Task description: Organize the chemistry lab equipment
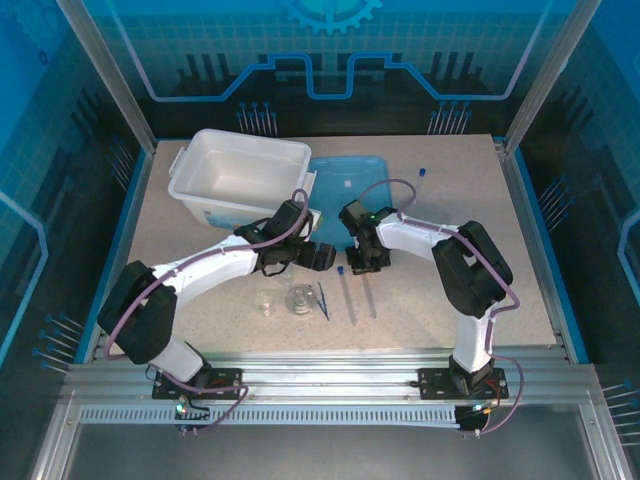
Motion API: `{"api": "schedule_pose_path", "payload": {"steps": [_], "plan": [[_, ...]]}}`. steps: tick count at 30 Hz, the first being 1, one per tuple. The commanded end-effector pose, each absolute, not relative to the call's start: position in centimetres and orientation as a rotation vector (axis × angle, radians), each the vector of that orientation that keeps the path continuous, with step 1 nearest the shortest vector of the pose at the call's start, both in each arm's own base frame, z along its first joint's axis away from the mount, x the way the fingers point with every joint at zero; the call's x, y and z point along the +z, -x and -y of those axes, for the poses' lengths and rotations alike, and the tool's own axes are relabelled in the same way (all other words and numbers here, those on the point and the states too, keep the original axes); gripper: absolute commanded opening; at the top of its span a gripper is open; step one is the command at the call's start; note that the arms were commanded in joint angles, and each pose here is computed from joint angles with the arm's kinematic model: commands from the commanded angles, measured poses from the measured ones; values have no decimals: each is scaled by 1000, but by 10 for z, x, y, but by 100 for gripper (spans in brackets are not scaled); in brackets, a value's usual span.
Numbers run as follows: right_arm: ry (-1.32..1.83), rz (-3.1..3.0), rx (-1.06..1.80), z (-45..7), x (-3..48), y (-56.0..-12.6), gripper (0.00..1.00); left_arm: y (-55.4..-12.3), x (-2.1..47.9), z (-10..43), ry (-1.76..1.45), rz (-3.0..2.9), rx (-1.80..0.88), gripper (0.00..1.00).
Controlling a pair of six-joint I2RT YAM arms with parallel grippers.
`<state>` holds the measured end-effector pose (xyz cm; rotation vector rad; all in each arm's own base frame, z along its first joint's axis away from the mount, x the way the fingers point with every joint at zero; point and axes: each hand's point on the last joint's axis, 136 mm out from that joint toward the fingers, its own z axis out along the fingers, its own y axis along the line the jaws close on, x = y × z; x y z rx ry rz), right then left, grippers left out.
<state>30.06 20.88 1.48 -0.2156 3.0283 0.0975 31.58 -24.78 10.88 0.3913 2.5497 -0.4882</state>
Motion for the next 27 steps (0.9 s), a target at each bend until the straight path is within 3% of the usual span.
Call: {"api": "schedule_pose_path", "payload": {"steps": [1,15,27], "plan": [[210,-3016,69,-202,15,-298,20,-319,117,260,-415,-2532,-542,89],[-39,-2579,340,-183,168,-356,18,-306,165,326,-508,-2355,-938,85],[-176,-2396,632,-208,226,-367,18,-306,184,356,-465,-2272,-1159,79]]}}
